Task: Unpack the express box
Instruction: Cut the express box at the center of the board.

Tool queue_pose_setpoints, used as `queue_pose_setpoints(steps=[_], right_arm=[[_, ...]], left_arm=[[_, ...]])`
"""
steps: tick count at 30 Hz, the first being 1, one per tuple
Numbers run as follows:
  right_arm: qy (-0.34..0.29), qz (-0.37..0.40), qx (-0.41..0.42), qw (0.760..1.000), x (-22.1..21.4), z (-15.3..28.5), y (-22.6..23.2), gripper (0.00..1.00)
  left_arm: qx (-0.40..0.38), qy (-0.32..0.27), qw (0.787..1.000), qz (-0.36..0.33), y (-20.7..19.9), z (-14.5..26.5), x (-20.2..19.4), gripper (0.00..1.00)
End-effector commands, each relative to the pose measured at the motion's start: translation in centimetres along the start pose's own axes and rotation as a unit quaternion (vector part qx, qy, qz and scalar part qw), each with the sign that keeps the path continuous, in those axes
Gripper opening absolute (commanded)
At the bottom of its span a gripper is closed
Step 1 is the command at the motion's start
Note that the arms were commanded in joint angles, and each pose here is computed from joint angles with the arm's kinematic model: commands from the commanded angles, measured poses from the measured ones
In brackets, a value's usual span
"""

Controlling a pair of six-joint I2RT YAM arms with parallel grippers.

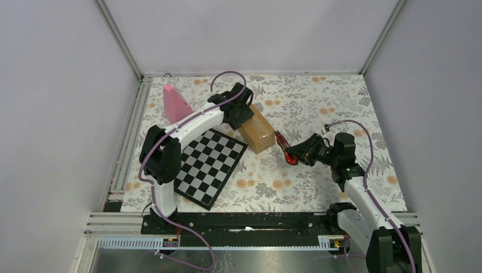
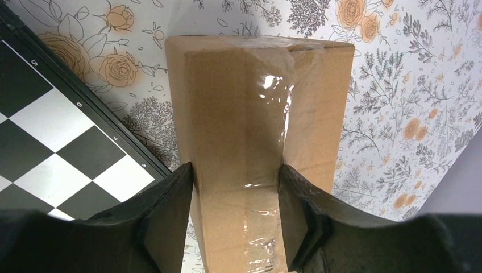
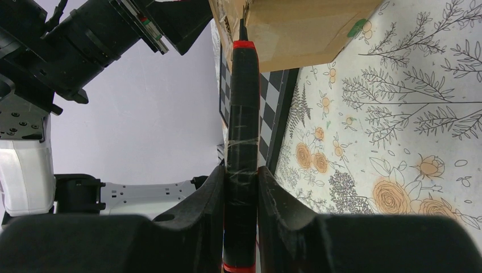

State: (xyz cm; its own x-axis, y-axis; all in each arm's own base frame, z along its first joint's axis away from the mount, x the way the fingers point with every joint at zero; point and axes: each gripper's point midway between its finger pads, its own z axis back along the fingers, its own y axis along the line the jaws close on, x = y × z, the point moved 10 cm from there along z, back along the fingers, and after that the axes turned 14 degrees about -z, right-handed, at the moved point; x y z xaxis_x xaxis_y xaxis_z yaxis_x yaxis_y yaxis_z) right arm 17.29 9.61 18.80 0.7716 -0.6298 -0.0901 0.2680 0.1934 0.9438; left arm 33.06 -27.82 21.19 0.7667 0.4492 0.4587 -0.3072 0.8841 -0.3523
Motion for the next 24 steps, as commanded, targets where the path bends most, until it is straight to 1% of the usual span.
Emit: queue_pose_setpoints(steps=[1,10,18,24], right_arm=[[-0.011,0.014,0.013,1.0,-0.2,0.4,0.9,0.0],[0.008,0.001,0.026,1.0,-1.9,1.5,0.5,0.0],[0.032,0.003,0.017,0.999,-3.3,0.5,-0.1,0.0],[0.028,0.007,0.026,0.999,-3.3,0.0,0.4,0.0]], left_arm=[[-0.05,-0.015,0.998,0.024,-0.9,3.2,1.4,0.15],[-0.045,-0.005,0.998,0.049,-0.9,3.2,1.4,0.07],[-0.043,0.006,0.997,0.07,-1.0,2.8,1.1,0.05],[-0.044,0.01,0.996,0.074,-1.0,2.9,1.1,0.04]])
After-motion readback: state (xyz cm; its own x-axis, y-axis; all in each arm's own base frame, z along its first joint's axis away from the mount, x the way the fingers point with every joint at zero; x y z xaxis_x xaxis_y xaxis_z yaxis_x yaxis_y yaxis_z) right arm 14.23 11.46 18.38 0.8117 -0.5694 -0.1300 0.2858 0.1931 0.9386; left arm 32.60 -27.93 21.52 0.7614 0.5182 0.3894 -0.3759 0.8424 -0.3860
